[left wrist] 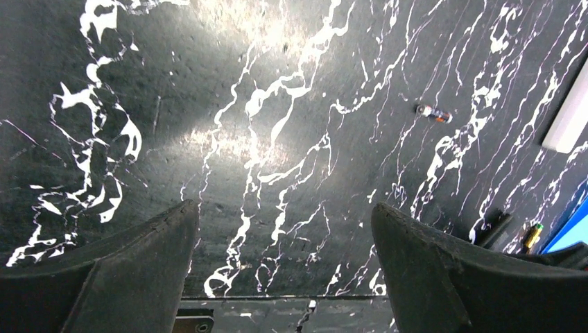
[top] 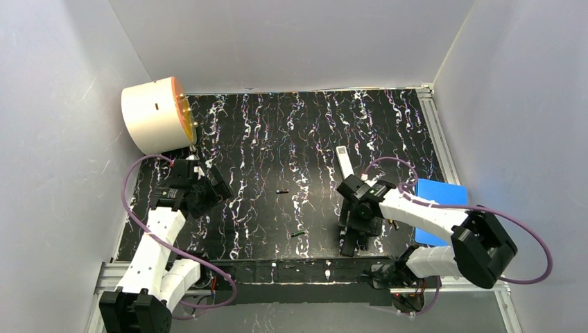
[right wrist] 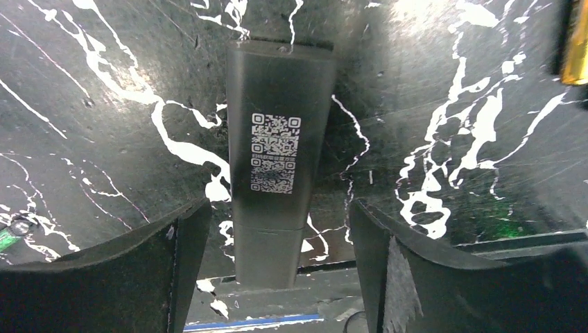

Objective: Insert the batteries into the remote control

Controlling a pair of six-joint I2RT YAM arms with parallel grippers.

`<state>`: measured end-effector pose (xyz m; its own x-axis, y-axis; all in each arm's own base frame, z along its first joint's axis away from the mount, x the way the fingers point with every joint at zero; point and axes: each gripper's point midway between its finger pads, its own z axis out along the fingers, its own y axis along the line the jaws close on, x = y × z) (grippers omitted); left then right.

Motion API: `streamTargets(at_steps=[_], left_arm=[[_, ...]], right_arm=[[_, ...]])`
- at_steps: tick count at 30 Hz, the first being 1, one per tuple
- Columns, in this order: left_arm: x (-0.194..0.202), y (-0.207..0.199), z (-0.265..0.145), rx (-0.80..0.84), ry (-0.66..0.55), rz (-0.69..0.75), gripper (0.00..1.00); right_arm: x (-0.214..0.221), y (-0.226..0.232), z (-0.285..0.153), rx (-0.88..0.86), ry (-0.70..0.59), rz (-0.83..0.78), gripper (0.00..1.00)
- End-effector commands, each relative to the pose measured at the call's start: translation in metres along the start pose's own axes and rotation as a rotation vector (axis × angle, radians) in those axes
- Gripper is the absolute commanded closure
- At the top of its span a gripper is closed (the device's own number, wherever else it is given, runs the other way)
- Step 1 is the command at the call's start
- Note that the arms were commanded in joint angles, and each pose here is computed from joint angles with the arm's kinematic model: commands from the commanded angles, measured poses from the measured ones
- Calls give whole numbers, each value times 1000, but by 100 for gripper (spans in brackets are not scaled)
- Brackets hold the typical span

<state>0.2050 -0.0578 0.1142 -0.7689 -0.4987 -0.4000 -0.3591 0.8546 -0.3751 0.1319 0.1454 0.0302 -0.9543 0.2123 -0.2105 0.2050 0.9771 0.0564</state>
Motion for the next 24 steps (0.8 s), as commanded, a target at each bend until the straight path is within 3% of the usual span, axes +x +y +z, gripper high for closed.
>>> streamTargets(at_steps=[1,10,16,24], left_arm=[[15,-3,0,51,41,-13,8],[30,-28,1,201,135,-15,11],[44,-66,-3,397,231,4,15],[56,-135,-20,650,288,78,9]], right_arm=[[11,7,10,21,14,65,23],[17,-2,29,113,26,17,47],[-6,20,24,-6,-82,-40,71],[-54,121,-45,-450,-278,-376,70]])
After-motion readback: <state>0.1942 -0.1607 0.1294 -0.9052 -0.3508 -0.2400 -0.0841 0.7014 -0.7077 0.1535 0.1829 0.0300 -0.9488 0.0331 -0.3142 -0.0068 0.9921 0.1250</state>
